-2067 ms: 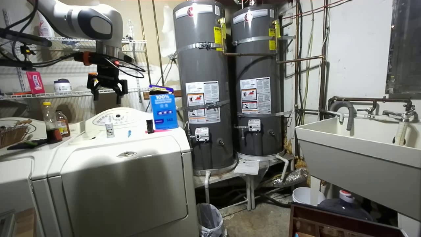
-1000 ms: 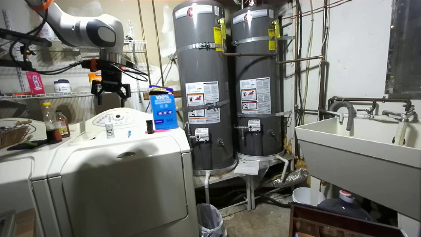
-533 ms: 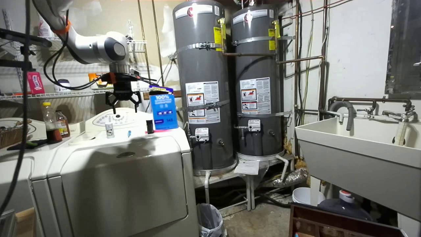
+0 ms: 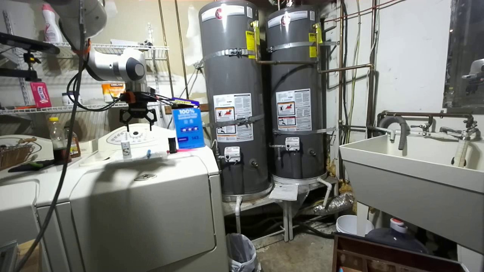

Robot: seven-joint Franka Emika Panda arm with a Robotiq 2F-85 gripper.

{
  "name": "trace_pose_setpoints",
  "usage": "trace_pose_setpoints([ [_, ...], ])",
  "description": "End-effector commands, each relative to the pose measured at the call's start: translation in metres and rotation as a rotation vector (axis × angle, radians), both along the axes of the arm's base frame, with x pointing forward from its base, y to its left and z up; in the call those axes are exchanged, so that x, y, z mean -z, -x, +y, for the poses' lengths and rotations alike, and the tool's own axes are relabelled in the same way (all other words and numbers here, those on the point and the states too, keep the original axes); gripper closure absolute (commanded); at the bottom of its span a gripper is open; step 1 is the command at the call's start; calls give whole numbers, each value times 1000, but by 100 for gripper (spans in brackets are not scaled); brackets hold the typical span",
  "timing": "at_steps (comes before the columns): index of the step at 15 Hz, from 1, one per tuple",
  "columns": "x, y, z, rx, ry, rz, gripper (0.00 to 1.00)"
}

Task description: Place the blue object on the chair

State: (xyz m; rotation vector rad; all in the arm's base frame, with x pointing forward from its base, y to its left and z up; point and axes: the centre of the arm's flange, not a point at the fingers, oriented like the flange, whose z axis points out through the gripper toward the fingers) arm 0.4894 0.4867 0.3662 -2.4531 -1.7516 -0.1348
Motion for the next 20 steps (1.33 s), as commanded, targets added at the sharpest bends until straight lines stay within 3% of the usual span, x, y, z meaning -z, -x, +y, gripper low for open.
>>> trace_pose_setpoints([
  [1,2,0,10,-25,-12,3,0],
  [5,10,-2,28,-64,-35,12,0],
  [6,11,-5,25,71,29,-10,0],
  [13,49,-31,41,344,145,-139,0],
  [17,59,-41,51,344,123,-138,0],
  [18,59,-29,34,343,131,-132,0],
  [20,61,-32,38,344,124,-133,0],
])
